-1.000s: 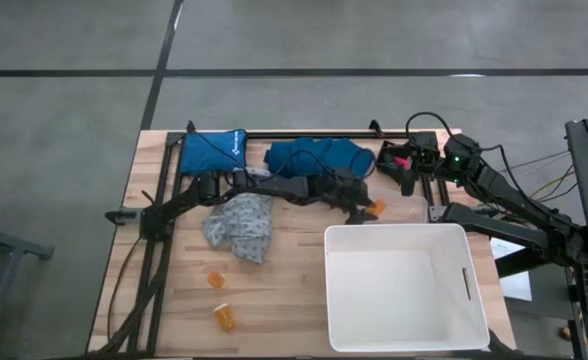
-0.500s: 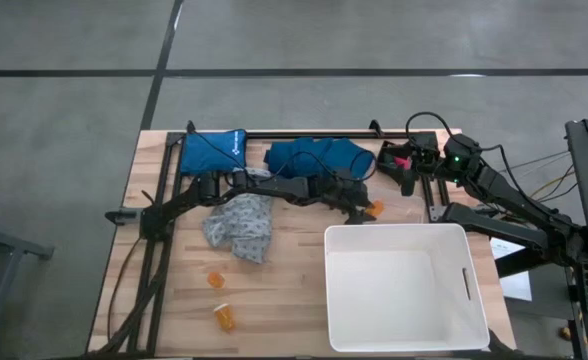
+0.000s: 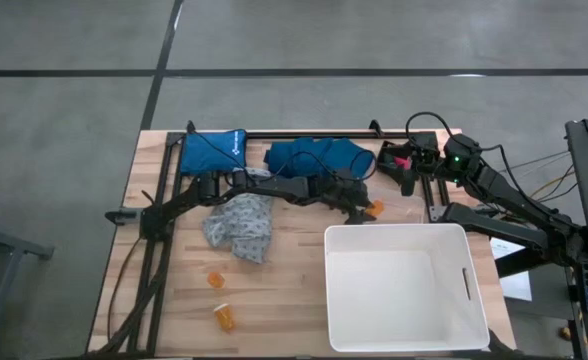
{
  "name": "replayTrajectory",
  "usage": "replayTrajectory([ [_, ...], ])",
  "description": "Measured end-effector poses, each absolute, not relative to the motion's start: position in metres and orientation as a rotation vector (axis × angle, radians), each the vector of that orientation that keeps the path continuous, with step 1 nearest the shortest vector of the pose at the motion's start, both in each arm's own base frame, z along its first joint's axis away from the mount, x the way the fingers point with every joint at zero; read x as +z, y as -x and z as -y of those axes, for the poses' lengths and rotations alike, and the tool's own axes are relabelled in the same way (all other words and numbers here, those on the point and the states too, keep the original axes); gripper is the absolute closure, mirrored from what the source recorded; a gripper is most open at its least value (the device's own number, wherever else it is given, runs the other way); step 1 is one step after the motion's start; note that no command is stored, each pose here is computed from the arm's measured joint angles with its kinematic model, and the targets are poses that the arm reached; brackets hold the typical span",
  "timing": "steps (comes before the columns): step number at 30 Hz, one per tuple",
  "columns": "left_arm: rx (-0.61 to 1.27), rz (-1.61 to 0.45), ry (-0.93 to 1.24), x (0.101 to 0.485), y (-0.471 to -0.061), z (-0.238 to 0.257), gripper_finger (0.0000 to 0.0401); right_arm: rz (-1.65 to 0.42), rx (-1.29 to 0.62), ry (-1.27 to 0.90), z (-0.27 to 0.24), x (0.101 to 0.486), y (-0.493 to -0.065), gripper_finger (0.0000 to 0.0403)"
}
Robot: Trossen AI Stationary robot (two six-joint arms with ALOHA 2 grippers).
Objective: Pick & place medical supplies in basket/bin
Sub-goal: Put the top orange pill bottle into the transparent bin
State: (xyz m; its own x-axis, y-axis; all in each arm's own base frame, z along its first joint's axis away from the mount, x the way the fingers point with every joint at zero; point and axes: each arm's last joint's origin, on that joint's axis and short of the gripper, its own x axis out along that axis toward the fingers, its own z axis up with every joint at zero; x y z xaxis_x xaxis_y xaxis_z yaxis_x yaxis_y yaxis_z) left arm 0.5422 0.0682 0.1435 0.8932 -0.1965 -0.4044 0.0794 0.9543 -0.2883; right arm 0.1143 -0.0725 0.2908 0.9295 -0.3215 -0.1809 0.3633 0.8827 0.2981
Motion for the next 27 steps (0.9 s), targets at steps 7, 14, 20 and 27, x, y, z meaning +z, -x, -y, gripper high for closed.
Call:
replayTrajectory([
  [7,-0.143,-0.445,0.283,0.1440,-0.5420,-0.0690,0.0139,-0.128,-0.358,-0.335,0.0725,0.2908,-0.1143,0.0092],
  [14,-0.142,-0.448,0.281,0.1438,-0.5418,-0.0695,0.0093,-0.128,-0.357,-0.335,0.0725,0.2908,-0.1143,0.0092],
  [20,-0.138,-0.454,0.282,0.1438,-0.5415,-0.0697,0.0085,-0.128,-0.357,-0.335,0.0725,0.2908,-0.1143,0.0092],
  [27,-0.130,-0.455,0.284,0.1439,-0.5412,-0.0715,0.0088,-0.128,-0.358,-0.335,0.0725,0.2907,-0.1143,0.0092],
])
